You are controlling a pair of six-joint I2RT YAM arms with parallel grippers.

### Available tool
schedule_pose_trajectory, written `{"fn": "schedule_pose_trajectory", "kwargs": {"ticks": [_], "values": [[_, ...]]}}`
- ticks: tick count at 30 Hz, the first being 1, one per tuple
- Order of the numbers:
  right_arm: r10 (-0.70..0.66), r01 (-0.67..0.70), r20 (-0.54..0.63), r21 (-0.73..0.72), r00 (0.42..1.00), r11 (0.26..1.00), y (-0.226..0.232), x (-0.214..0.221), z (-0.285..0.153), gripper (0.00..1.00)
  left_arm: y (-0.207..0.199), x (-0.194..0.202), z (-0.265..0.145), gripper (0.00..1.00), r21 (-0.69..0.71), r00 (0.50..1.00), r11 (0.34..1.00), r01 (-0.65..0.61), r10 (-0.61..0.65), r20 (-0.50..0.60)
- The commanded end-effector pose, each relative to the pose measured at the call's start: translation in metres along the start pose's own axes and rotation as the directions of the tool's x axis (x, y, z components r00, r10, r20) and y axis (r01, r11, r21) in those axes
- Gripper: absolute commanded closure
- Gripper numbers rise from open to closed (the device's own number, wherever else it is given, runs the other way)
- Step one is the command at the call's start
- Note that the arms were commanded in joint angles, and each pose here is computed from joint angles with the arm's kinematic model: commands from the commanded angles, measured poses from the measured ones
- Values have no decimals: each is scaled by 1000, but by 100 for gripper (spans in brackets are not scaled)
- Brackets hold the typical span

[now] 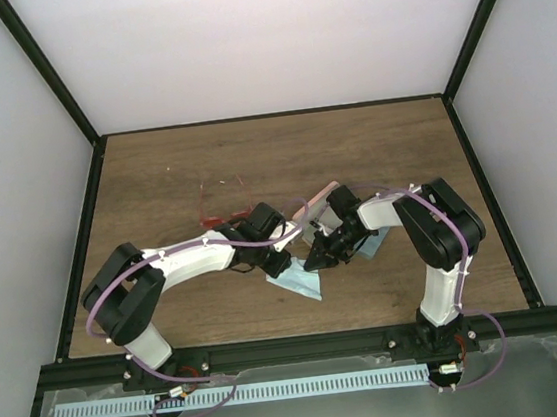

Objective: Organize the sunglasses
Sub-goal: Adjust the glasses cleaning cloth at the center of the board.

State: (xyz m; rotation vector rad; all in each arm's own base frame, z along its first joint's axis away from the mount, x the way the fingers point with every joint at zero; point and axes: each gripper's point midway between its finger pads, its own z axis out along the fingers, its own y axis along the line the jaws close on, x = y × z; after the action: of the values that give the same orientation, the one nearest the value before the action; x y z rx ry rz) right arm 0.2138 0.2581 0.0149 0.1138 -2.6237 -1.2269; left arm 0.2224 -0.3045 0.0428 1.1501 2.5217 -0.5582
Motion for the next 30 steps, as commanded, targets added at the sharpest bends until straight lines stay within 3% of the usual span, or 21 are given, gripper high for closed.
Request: {"fn": "schedule_pose_trajectory", "kwargs": {"ticks": [1, 9, 14, 20, 30], "values": [[77, -75, -14, 135, 997, 988, -40, 12, 11, 99, -10, 9, 4, 84, 55, 1000, 998, 6, -5, -19], [77, -74, -14, 133, 997, 988, -40, 14, 11, 99, -9, 22, 15, 77, 66, 999, 998, 23, -19, -49], [76, -73, -16, 139, 997, 988, -41, 14, 10, 99, -7, 17, 17, 84, 59, 999, 998, 22, -19, -40], [74, -71, -16, 141, 997, 988, -41, 14, 10, 99, -7, 4, 9, 84, 47, 1000, 999, 20, -20, 1], [78, -74, -24, 135, 997, 988, -43, 15, 13, 99, -6, -5, 6, 64, 43, 1000, 999, 24, -24, 12]]}}
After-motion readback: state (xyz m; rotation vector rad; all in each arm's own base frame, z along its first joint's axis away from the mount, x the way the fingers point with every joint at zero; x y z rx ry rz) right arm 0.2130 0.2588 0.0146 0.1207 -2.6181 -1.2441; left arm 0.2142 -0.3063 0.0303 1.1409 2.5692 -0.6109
